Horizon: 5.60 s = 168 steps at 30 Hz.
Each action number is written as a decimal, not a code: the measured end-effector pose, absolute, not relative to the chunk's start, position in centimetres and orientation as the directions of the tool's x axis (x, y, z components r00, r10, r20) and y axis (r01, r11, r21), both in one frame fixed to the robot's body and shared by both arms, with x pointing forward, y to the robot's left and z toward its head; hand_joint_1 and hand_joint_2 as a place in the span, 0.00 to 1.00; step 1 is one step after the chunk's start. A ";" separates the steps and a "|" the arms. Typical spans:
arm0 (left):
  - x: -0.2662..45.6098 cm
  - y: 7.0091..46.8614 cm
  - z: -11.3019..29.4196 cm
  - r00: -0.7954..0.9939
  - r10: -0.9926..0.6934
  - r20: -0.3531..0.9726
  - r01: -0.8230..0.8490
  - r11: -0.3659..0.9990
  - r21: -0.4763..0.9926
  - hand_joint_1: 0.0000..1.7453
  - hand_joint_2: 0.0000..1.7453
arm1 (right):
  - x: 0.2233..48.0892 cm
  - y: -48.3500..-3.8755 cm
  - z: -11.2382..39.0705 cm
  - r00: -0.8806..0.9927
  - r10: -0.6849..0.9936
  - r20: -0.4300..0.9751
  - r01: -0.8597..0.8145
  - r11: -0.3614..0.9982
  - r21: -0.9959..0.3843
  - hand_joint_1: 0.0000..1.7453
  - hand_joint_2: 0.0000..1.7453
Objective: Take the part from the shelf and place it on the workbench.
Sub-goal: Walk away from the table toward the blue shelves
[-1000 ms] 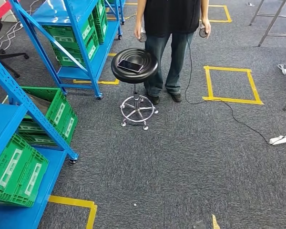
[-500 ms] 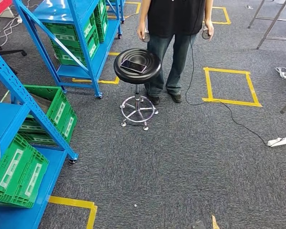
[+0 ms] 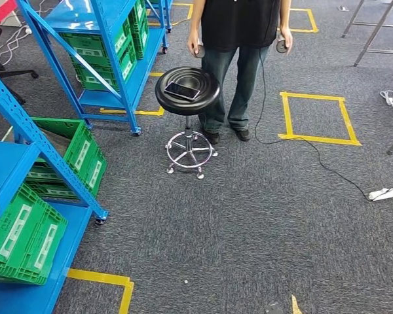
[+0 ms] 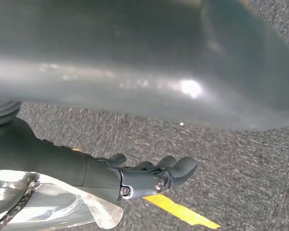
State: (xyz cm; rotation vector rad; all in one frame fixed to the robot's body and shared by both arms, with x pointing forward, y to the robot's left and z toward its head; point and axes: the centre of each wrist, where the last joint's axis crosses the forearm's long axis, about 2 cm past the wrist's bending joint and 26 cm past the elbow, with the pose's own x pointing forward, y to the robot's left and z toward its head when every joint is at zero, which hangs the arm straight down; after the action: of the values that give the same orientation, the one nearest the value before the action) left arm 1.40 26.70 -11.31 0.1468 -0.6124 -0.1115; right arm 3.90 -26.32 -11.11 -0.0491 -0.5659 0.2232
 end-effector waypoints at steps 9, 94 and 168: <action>1.4 26.7 -11.3 0.811 -0.149 0.565 0.064 0.984 0.166 0.00 0.00 | 3.9 -26.3 -11.1 0.819 0.233 0.525 -0.202 0.972 -0.117 0.00 0.00; 2.7 26.3 -11.2 0.801 -0.197 0.565 0.141 0.980 0.140 0.00 0.00 | 0.6 -27.1 -11.4 0.849 -0.109 0.517 0.208 0.968 -0.138 0.00 0.00; 0.8 28.6 -11.2 0.967 0.018 0.256 -0.020 1.000 0.005 0.00 0.00 | 0.3 -28.9 -11.2 0.968 -0.057 0.245 0.058 0.998 0.003 0.00 0.00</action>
State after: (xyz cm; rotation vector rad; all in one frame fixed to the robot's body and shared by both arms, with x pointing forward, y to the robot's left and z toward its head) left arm 0.83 28.56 -11.16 0.0070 -0.2583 0.0189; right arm 0.34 -28.93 -11.18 -0.0041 -0.2473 -0.0578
